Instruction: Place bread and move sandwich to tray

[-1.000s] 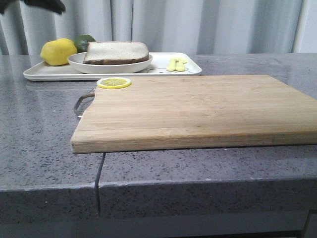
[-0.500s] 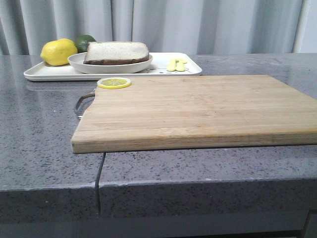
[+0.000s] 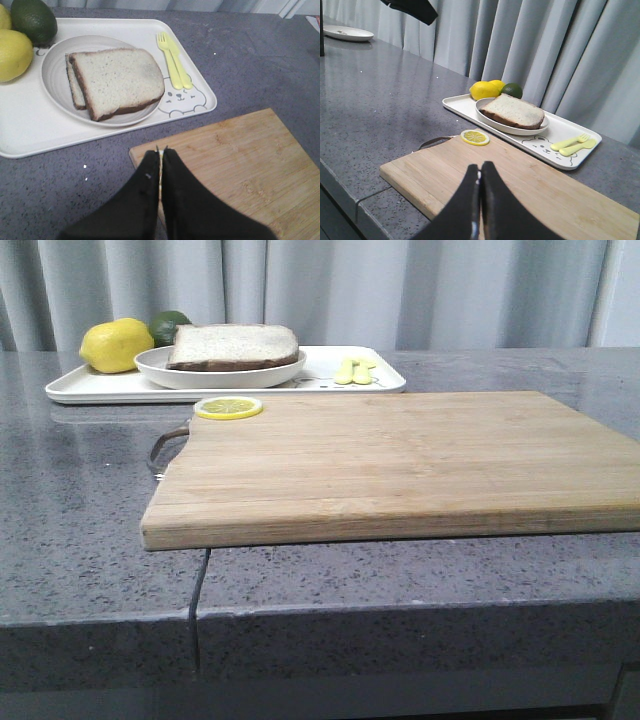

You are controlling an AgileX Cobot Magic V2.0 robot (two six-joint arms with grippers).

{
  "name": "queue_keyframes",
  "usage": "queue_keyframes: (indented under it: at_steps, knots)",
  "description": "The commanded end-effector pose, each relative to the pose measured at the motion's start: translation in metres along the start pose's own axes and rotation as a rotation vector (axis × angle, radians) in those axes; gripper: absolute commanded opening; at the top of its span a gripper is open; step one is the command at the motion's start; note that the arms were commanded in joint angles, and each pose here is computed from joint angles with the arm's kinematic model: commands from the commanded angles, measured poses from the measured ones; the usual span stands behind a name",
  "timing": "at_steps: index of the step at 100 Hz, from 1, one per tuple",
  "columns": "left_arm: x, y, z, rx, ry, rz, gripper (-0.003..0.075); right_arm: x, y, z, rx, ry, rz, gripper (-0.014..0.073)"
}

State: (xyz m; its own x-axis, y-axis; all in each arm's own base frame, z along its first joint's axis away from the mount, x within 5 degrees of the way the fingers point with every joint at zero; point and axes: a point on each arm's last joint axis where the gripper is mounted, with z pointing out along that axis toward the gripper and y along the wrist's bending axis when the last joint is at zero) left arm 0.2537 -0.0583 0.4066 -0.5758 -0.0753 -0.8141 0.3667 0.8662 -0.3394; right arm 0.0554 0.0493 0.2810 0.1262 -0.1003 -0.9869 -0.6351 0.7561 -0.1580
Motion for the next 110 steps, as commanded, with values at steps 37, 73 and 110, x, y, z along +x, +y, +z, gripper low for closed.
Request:
queue_keyframes:
  at_steps: [37,73,110]
  knots:
    - [0.106,-0.014,-0.068,-0.042,-0.17,0.038,-0.002,0.004,0.0,-0.028,0.064,-0.167,-0.006,-0.0062]
    - [0.191,-0.016,-0.091,-0.018,-0.189,0.064,-0.002,0.003,-0.001,-0.028,0.071,-0.174,-0.004,-0.0062]
    - [0.207,-0.019,-0.099,0.002,-0.212,0.088,-0.002,0.003,-0.001,-0.028,0.071,-0.174,-0.004,-0.0062]
